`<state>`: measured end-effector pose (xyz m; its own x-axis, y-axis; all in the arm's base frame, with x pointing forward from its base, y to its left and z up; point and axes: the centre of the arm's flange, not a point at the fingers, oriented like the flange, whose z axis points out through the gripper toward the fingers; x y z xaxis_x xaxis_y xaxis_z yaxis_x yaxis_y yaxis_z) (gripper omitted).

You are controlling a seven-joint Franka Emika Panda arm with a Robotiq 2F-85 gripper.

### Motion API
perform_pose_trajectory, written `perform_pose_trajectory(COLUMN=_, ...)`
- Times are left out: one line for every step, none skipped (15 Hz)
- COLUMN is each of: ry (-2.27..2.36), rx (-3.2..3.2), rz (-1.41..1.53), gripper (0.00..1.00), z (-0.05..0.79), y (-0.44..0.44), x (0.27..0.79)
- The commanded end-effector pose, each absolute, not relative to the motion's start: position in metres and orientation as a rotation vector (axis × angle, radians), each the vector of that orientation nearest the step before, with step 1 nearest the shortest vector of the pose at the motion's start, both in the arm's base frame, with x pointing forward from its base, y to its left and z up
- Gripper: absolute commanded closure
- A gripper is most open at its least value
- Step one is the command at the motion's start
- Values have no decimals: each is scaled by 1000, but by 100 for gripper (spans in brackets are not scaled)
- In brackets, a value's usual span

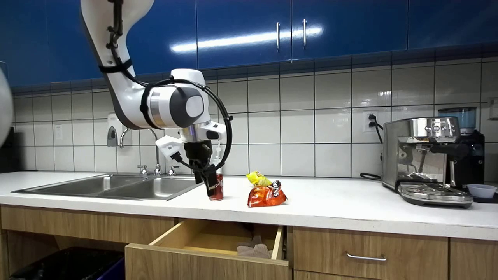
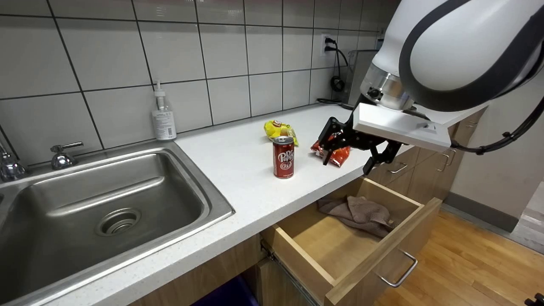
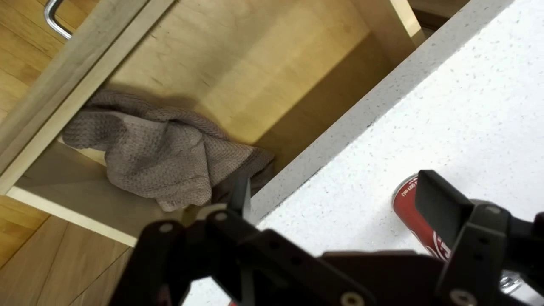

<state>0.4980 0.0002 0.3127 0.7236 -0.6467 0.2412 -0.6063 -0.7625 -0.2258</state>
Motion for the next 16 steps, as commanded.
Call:
perform_pose_trajectory(ry=967, rx=-2813, rz=-505, gripper=0, z=324, y=-2, x=511)
perform_pose_trajectory(ry=956, rx=-2815, rz=-512, gripper=0, z=327, y=-3, x=514)
perform_pose_trajectory(ry=936, rx=-2815, rz=-519, gripper=0, z=330, y=-4, x=517)
perform_pose_trajectory(ry=915, rx=-2819, rz=-529, gripper=0, z=333, y=-4, x=520)
perform_pose_trajectory(ry=889, rx=-2823, rz=-538, gripper=0, z=337, y=-4, x=523)
perform_pose_trajectory(ry=865, rx=-2827, rz=-546, gripper=0, z=341, y=-3, x=526)
perform_pose_trajectory(ry=839, rx=-2833, rz=-552, gripper=0, z=343, y=-3, x=529)
perform_pose_trajectory(ry=806, rx=-2840, rz=-544, gripper=0, z=346, y=-3, x=534)
perform_pose_trajectory(ry=788, rx=-2845, rz=-542, gripper=0, z=348, y=-3, x=538)
perform_pose_trajectory(ry=765, rx=-2849, rz=-546, gripper=0, z=350, y=-2, x=542)
perform_pose_trajectory(ry=744, rx=-2849, rz=-552, gripper=0, z=352, y=-1, x=546)
perform_pose_trajectory(ry=726, rx=-2850, rz=-555, gripper=0, z=353, y=0, x=549)
perform_pose_trajectory(ry=708, rx=-2856, rz=-564, gripper=0, z=355, y=2, x=552)
perform_pose_trajectory(ry=689, rx=-2860, rz=-566, gripper=0, z=356, y=4, x=555)
perform_pose_trajectory(ry=678, rx=-2867, rz=-575, gripper=0, z=357, y=5, x=559)
perform_pose_trajectory(ry=668, rx=-2875, rz=-581, gripper=0, z=358, y=5, x=562)
